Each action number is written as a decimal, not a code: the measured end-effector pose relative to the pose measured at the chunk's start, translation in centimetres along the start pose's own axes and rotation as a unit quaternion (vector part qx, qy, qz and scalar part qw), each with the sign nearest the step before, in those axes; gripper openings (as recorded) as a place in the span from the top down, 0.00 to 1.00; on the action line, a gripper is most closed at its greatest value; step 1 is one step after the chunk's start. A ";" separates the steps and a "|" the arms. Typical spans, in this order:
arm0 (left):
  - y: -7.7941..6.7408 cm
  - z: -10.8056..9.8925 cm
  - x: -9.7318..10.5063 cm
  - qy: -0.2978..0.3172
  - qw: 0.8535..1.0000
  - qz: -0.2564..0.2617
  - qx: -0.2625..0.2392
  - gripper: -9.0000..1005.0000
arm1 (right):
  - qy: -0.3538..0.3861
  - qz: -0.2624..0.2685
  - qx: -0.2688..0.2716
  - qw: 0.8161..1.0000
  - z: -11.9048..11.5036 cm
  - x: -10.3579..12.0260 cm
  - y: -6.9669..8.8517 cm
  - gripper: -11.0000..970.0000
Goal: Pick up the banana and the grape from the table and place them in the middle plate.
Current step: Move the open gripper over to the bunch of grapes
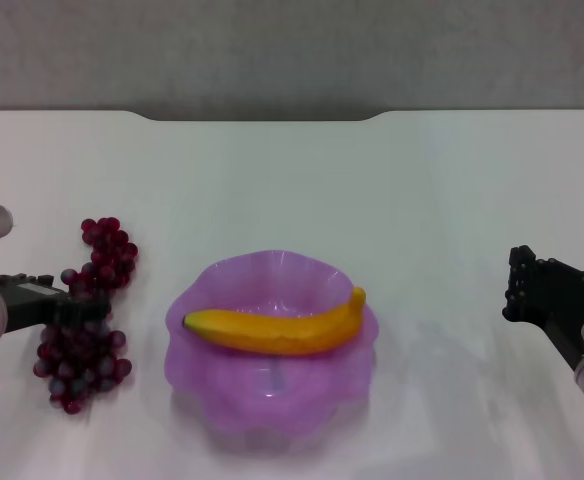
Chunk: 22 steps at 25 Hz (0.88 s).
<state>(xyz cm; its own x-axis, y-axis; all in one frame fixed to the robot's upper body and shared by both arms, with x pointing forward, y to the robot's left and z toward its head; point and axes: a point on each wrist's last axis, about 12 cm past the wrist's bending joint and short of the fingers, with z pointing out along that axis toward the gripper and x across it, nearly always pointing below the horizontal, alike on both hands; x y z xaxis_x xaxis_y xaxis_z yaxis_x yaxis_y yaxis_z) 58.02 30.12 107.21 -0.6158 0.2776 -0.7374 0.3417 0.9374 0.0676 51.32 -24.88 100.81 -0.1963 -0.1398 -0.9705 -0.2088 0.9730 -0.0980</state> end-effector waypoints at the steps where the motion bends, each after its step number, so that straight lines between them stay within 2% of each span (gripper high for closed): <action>1: 0.0 0.0 0.0 0.000 1.000 0.000 -0.001 0.13 | 0.000 0.000 0.000 1.000 0.0 0.0 0.0 0.96; 22: 0.0 1.7 1.7 0.032 0.999 -0.005 -0.010 0.13 | 0.001 0.010 0.000 1.000 0.0 0.1 0.0 0.96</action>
<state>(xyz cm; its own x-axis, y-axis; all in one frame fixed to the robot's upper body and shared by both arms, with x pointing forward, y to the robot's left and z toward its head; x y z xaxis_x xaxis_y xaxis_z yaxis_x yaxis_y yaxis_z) 58.18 30.28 104.84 -0.6630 0.2804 -0.6941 0.3217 0.9439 0.0740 51.30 -24.92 100.76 -0.2021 -0.1201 -0.9720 -0.2043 0.9758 -0.0781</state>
